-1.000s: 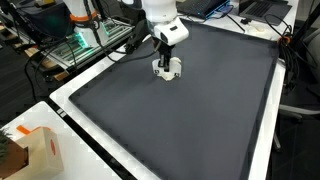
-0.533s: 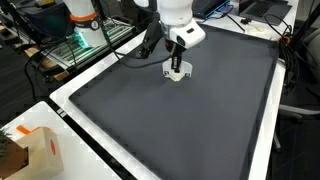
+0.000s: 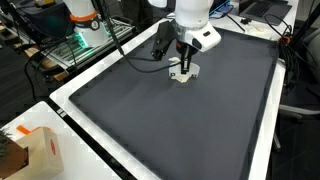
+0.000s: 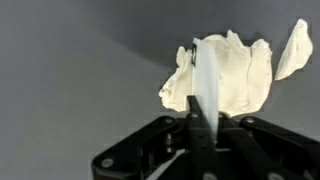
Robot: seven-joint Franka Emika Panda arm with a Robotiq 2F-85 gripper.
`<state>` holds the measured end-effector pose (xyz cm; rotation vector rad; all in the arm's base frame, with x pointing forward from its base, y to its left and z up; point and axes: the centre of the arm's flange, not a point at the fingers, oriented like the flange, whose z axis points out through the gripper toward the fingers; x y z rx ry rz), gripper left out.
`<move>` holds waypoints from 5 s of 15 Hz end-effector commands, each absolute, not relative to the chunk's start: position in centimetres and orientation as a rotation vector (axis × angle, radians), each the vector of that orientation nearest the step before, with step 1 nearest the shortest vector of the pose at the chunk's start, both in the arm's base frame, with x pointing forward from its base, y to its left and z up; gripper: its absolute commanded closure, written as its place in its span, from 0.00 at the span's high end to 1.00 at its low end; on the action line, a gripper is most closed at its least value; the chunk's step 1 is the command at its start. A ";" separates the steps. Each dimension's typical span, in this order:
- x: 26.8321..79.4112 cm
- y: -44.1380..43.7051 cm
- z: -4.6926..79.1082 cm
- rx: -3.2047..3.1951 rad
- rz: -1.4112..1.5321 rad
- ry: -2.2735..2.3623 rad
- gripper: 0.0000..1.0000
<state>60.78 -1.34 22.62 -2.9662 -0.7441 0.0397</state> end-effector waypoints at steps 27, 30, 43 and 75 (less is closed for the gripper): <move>54.7 -4.9 17.5 -2.957 0.115 -0.493 0.01; 56.8 -4.2 17.5 -2.946 0.132 -0.500 0.01; 60.9 -3.1 16.5 -2.921 0.206 -0.569 0.01; 51.8 -5.2 19.4 -3.166 0.124 -0.334 0.01</move>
